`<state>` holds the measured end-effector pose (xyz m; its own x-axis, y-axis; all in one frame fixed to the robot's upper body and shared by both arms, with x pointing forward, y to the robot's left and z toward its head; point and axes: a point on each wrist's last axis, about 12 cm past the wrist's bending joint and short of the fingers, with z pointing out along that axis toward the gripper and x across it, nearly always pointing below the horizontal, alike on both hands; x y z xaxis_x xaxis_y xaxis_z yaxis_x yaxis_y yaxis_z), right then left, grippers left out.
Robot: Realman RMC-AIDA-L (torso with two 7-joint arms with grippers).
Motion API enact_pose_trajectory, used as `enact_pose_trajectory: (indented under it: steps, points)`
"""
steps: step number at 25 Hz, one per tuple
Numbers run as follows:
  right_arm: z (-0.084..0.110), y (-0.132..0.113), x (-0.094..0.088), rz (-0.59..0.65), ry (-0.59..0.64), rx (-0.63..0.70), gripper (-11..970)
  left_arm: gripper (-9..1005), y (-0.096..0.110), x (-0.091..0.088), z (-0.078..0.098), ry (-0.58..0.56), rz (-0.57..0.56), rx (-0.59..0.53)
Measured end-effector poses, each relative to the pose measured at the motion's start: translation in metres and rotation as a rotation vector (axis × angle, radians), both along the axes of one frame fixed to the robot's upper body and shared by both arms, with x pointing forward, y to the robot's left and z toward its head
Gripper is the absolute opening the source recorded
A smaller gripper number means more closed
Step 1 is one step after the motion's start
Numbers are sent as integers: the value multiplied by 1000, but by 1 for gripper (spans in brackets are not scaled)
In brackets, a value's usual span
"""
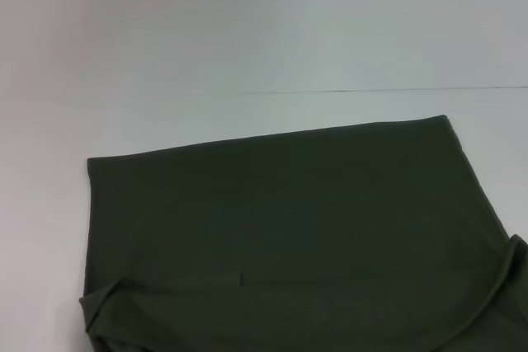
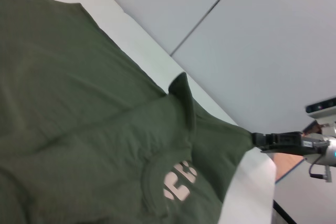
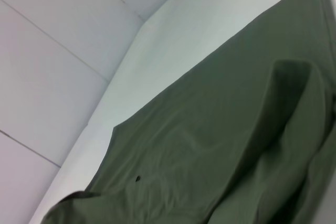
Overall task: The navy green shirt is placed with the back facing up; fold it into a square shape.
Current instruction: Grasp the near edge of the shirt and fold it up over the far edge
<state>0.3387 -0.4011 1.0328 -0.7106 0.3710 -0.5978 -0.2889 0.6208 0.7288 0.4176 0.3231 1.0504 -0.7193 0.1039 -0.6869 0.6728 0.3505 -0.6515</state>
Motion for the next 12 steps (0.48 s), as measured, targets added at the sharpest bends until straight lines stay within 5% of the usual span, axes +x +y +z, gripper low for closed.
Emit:
enact_pose_trajectory:
  steps: [5, 12]
  points:
    - [5, -2, 13, -20, -51, 0, 22, 22, 6, 14, 7, -34, 42, 10]
    - [19, 0, 57, -31, -163, 2, 22, 22, 7, 56, 22, -108, 98, 53]
